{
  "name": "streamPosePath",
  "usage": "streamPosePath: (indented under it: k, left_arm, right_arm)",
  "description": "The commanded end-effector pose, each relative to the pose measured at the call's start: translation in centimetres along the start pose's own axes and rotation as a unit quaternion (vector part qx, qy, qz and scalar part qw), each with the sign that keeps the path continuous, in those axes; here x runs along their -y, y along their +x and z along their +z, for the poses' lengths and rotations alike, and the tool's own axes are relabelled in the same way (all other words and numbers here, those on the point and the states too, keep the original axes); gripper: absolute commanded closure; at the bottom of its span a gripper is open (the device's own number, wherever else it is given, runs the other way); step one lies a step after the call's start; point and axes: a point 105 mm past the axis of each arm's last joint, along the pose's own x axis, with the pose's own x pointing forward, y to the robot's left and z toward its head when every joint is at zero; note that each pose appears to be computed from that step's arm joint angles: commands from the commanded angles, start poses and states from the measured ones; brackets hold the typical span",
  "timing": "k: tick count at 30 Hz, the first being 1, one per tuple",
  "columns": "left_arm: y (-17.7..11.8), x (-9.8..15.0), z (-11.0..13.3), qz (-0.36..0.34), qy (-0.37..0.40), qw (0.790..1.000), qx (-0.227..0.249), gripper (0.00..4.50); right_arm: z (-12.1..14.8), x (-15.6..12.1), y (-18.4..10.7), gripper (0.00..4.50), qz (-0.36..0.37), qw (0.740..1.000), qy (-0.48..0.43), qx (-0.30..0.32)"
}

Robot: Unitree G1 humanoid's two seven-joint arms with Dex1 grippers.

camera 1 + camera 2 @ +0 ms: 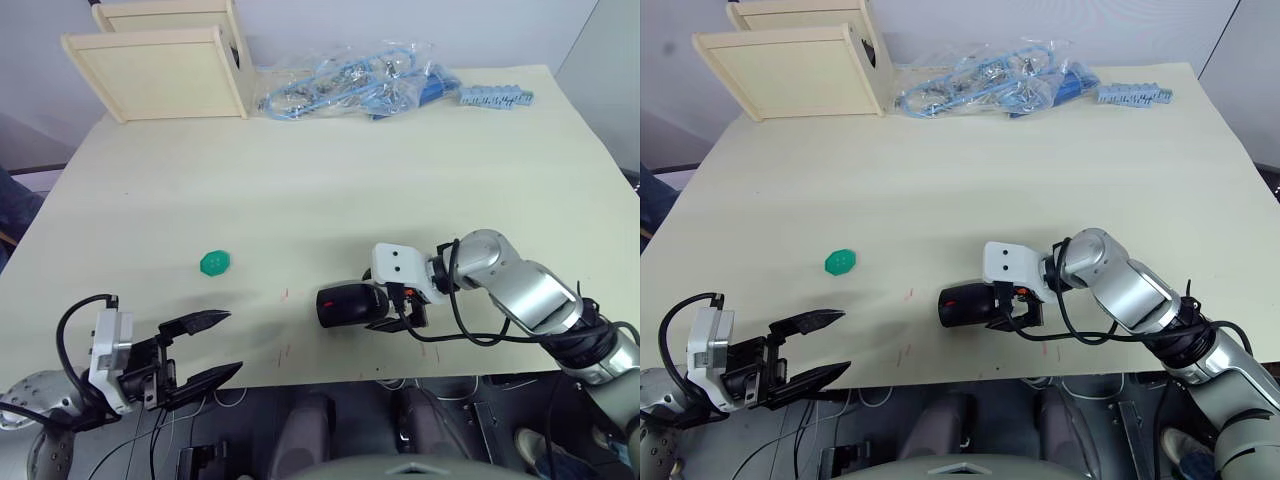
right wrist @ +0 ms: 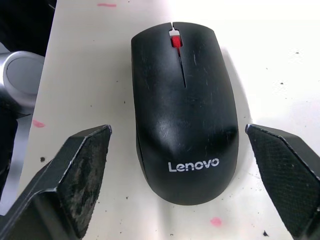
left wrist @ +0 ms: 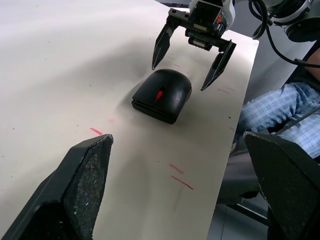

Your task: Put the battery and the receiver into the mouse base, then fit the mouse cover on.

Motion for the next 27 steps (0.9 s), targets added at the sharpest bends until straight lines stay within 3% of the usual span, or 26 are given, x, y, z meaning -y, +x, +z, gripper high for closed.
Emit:
streamPosePath:
  k: [1, 5, 9, 12, 14, 18, 22, 27]
  left_arm:
    - [0.0, 0.0, 0.4, -0.003, 0.012, 1.0, 0.0, 0.0]
    - [0.0, -0.1, 0.4, -0.003, 0.013, 1.0, 0.0, 0.0]
    - [0.0, -0.3, 0.6, -0.002, 0.015, 1.0, -0.001, 0.0]
    - [0.0, -0.5, 0.7, -0.004, 0.017, 1.0, -0.001, 0.0]
    - [0.0, -0.6, 0.7, -0.004, 0.019, 1.0, -0.002, 0.0]
    - [0.0, -0.6, 0.8, -0.005, 0.02, 1.0, -0.002, 0.0]
    - [0.1, -0.6, 0.8, -0.005, 0.021, 1.0, -0.002, 0.0]
    - [0.0, -0.5, 0.9, -0.004, 0.022, 1.0, -0.003, 0.0]
  right_arm:
    - [2.5, 0.3, -1.0, 0.02, -0.021, 0.998, -0.043, 0.051]
    - [4.1, -0.5, -2.2, 0.02, -0.002, 0.991, -0.037, 0.127]
    - [5.0, -0.4, -1.6, 0.02, 0.002, 0.99, -0.009, 0.142]
    - [5.6, -0.7, -0.7, 0.72, 0.01, 0.99, -0.002, 0.14]
    - [5.8, -0.7, -0.1, 1.54, 0.006, 0.991, -0.006, 0.136]
    - [5.8, -0.6, 1.0, 1.54, 0.006, 0.992, 0.0, 0.125]
    - [6.0, -0.4, 1.8, 2.59, 0.002, 0.993, -0.003, 0.116]
    - [6.2, -0.2, 2.6, 2.59, -0.006, 0.996, -0.011, 0.093]
